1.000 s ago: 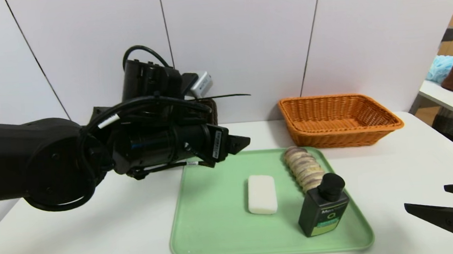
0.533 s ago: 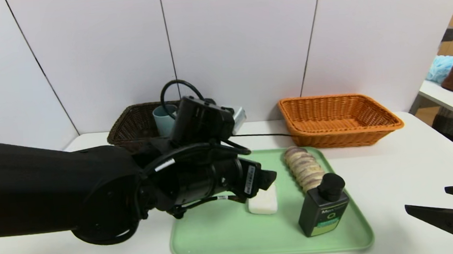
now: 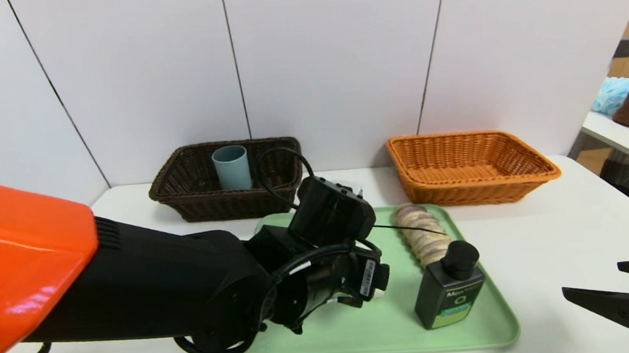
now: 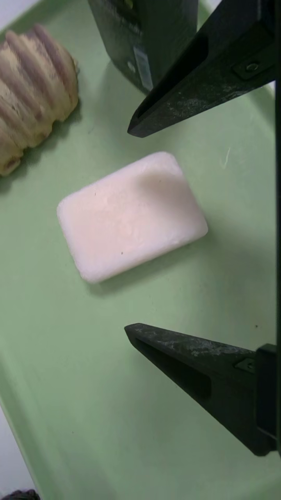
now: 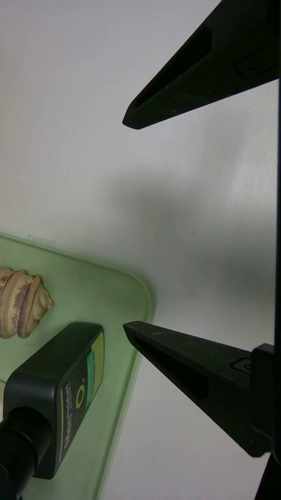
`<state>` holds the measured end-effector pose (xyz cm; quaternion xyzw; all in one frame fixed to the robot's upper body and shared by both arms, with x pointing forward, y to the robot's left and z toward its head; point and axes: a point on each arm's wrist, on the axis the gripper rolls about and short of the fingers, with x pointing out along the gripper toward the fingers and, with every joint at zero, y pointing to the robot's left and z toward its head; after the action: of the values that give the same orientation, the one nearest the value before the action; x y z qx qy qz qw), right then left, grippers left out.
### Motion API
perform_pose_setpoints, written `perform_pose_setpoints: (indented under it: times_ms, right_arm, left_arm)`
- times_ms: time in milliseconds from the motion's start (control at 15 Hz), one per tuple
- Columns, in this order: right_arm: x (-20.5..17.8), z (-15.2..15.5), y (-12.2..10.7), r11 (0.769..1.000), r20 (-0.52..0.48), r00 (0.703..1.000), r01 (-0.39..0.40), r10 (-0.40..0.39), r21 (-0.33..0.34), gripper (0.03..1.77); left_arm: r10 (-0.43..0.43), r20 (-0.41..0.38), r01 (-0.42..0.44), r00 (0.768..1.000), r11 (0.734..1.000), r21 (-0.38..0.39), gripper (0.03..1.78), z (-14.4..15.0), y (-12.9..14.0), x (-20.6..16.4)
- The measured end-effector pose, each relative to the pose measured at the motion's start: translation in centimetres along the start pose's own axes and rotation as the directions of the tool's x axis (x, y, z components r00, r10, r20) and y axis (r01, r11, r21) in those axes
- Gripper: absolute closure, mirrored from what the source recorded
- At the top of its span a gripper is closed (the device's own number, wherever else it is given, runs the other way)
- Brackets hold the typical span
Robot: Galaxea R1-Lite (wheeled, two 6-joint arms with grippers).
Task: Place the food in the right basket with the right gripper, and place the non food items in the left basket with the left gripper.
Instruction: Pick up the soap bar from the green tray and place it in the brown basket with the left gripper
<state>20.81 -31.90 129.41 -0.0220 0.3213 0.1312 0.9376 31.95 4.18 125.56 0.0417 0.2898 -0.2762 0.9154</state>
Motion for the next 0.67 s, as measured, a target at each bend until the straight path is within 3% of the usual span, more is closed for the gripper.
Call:
perform_pose_setpoints:
  times_ms: [200, 667]
  right_arm:
    - [-0.1, -0.1, 0.0, 1.0, 0.003, 1.0, 0.0, 0.0, 0.001, 0.1]
    - [-0.2, -0.4, 0.1, 1.0, 0.002, 1.0, 0.001, -0.001, 0.001, 0.1]
  left_arm:
    - [0.047, 0.004, -0.047, 0.999, 0.998, -0.03, 0.12, -0.3, -1.1, 1.3]
    - [0.046, -0.017, -0.047, 0.999, 0.998, -0.038, 0.12, -0.9, -2.2, 3.1]
